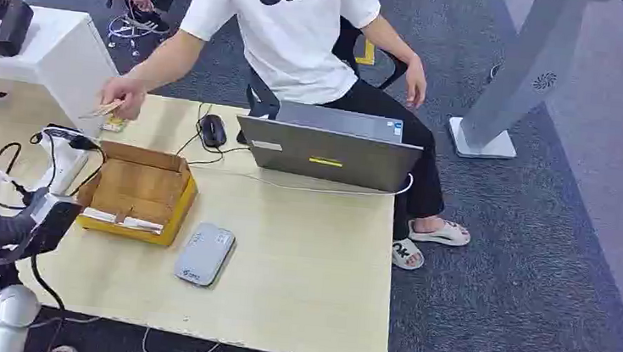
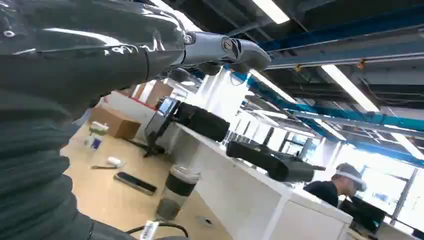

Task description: Pass the card to the sensor for recognition and then transmit it.

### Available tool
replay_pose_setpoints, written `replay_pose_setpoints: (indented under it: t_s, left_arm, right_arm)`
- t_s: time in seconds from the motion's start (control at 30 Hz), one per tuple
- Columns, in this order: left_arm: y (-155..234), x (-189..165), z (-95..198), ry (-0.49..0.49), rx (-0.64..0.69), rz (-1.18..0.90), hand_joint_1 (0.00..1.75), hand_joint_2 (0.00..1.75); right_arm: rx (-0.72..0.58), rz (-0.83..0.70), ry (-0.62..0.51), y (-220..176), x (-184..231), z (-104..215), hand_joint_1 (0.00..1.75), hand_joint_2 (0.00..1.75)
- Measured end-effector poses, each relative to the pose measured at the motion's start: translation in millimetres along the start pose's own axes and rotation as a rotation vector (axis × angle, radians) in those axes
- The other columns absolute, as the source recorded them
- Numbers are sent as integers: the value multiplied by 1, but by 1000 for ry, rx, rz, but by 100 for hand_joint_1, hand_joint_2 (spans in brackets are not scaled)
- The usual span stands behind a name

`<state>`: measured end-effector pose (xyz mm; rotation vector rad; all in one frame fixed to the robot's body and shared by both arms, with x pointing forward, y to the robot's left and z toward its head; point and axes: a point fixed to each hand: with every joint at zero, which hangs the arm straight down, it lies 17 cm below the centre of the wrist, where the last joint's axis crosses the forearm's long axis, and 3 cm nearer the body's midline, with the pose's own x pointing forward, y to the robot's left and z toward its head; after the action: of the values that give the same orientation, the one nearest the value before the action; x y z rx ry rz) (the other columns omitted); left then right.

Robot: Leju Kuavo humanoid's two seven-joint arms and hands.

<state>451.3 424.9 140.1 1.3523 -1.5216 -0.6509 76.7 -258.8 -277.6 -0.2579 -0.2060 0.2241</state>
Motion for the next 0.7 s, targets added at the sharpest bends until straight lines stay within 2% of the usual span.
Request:
replay_pose_setpoints:
  t_s: [0.23, 0.43, 0.47, 0.5, 0.7]
  left_arm:
    - [-3, 49, -27, -93, -4, -38, 0, 175]
    - [-8, 82, -30, -160, -6, -41, 0, 175]
    - [-9, 85, -30, -165, -6, -38, 42, 175]
    - [-10, 90, -30, -171, -7, -33, 175, 175]
    - [-16, 104, -27, -193, -16, -18, 175, 175]
  right_arm:
    - [6, 17, 0, 0, 1, 0, 0, 175]
    - [8, 26, 3, 0, 1, 0, 0, 175]
    - [8, 27, 5, 0, 1, 0, 0, 175]
    - [8, 27, 5, 0, 1, 0, 0, 175]
    - [8, 29, 4, 0, 1, 0, 0, 175]
